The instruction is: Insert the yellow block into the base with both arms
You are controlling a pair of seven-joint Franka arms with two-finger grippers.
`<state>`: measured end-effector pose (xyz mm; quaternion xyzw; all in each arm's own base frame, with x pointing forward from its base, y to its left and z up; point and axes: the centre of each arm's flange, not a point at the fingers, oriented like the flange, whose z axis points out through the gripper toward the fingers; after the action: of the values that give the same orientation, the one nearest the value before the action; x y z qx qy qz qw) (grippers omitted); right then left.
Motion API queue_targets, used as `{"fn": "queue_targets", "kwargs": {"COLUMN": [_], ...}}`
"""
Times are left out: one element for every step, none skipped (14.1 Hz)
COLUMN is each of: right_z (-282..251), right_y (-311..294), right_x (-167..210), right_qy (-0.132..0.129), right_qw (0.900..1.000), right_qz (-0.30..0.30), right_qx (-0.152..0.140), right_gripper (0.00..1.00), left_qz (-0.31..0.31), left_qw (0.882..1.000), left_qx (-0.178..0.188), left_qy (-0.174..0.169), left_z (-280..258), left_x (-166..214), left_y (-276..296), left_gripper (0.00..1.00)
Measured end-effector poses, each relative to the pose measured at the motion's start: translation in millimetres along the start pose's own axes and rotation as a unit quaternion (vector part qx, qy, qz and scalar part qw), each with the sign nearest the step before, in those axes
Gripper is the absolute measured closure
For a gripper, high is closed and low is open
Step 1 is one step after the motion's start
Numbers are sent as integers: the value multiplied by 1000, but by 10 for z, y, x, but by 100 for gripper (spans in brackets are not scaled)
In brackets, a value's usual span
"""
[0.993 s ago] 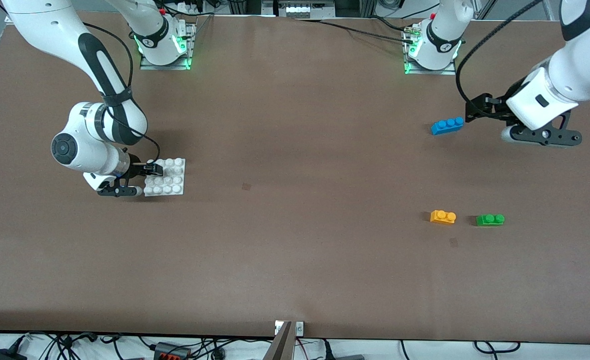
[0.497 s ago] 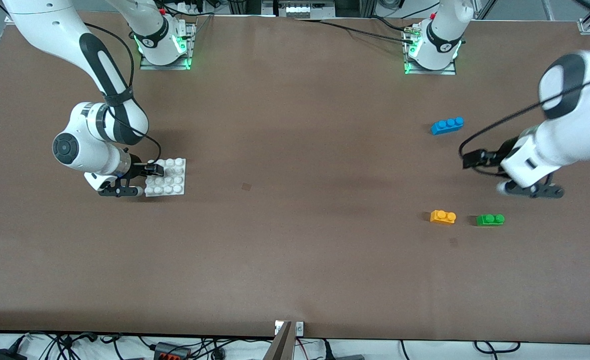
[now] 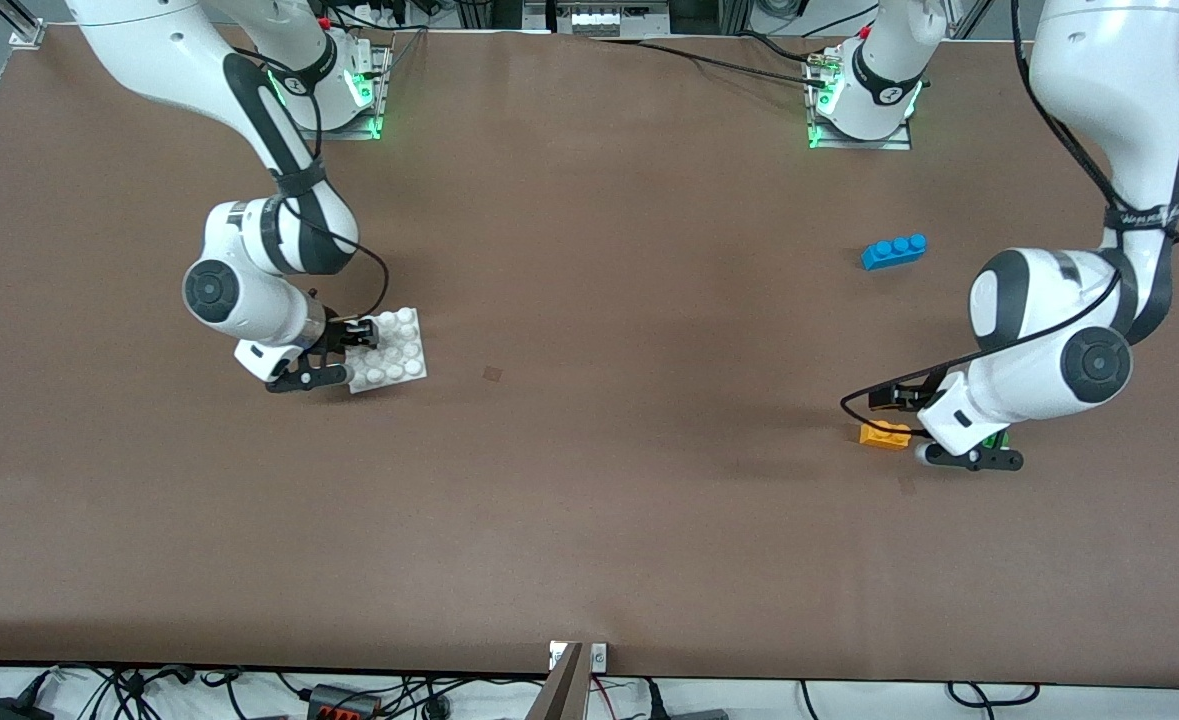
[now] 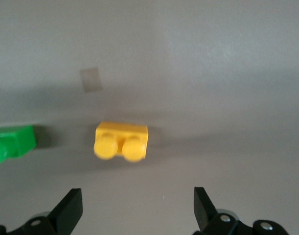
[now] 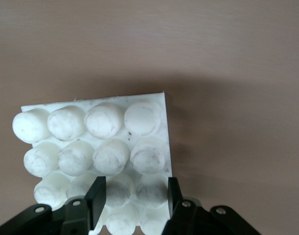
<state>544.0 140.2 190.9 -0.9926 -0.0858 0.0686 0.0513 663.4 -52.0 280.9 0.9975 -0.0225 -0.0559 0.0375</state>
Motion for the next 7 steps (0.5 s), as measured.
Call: {"fn": "queue_targets", "kwargs": {"right_z": [15, 30, 49, 66, 83, 103, 125], "right_y": [-150, -318, -514, -715, -904, -1097, -1298], "right_x": [32, 68, 104, 136, 160, 178, 190], "right_qy": [4, 8, 11, 14, 17, 20, 23], "right_qw": [1000, 1000, 1000, 1000, 1000, 999, 999], "right_qz": [1, 2, 2, 8, 18, 28, 35], "right_qx": [4, 6, 7, 7, 7, 7, 8], "right_gripper": [44, 44, 44, 44, 44, 44, 44], "left_qz": [3, 8, 12, 18, 28, 40, 49], "left_qw": [1000, 1000, 1000, 1000, 999, 999, 998], "left_qx": [1, 1, 1, 2, 3, 4, 5], "left_qy": [6, 10, 11, 13, 18, 23, 27], "left_z": [61, 99, 140, 185, 232, 285, 336], "left_x": [53, 90, 112, 128, 145, 162, 172], "left_y": [-6, -15, -30, -51, -75, -98, -113], "left_gripper": [0, 0, 0, 0, 0, 0, 0]}}
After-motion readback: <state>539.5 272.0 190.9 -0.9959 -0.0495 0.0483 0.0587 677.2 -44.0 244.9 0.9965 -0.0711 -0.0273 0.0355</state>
